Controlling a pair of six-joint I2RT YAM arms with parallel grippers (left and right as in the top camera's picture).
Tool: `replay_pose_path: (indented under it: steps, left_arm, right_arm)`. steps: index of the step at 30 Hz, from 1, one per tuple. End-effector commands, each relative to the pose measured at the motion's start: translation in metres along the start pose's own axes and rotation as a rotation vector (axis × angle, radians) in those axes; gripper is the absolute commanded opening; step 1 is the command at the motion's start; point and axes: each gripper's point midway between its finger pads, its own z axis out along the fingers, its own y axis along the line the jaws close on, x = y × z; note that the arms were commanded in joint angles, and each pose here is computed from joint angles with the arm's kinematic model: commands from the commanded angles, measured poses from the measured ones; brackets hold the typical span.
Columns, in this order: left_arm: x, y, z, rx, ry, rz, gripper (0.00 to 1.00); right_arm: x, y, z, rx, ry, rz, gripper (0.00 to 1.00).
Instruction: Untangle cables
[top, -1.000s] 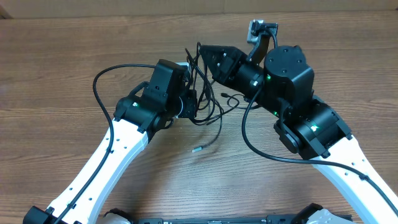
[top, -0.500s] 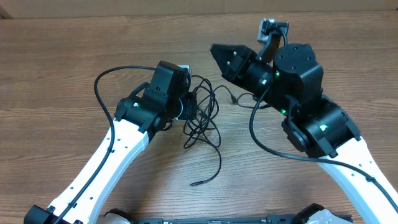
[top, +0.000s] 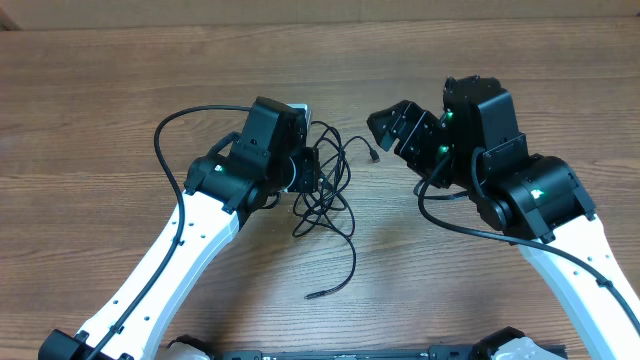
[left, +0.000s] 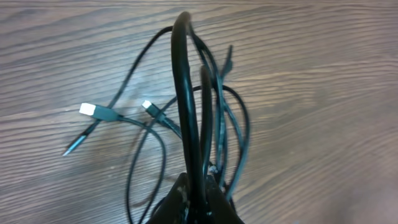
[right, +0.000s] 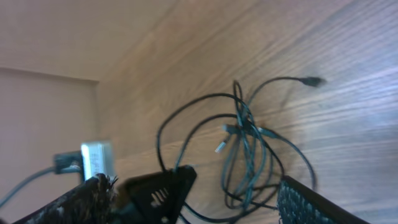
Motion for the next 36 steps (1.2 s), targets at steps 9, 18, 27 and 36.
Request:
replay_pose_path:
  steps: [9, 18, 27, 36]
  left_arm:
    - [0.000, -0.023, -0.006, 0.125, 0.000, 0.061, 0.07]
    - [-0.012, -0.034, -0.039, 0.159, -0.092, 0.104, 0.07]
    - [-0.020, -0.046, -0.088, 0.195, -0.211, 0.131, 0.07]
    - [-0.023, -0.048, -0.114, 0.200, -0.280, 0.142, 0.07]
  right_arm:
    - [0.014, -0.028, 0.040, 0.149, 0.102, 0.017, 0.65]
    - [0.036, -0.027, 0.072, 0.178, 0.180, -0.013, 0.66]
    - [0.054, -0.007, 0.084, 0.125, 0.208, -0.049, 0.57]
    - [0.070, 0.004, 0.090, 0.102, 0.229, -0.063, 0.59]
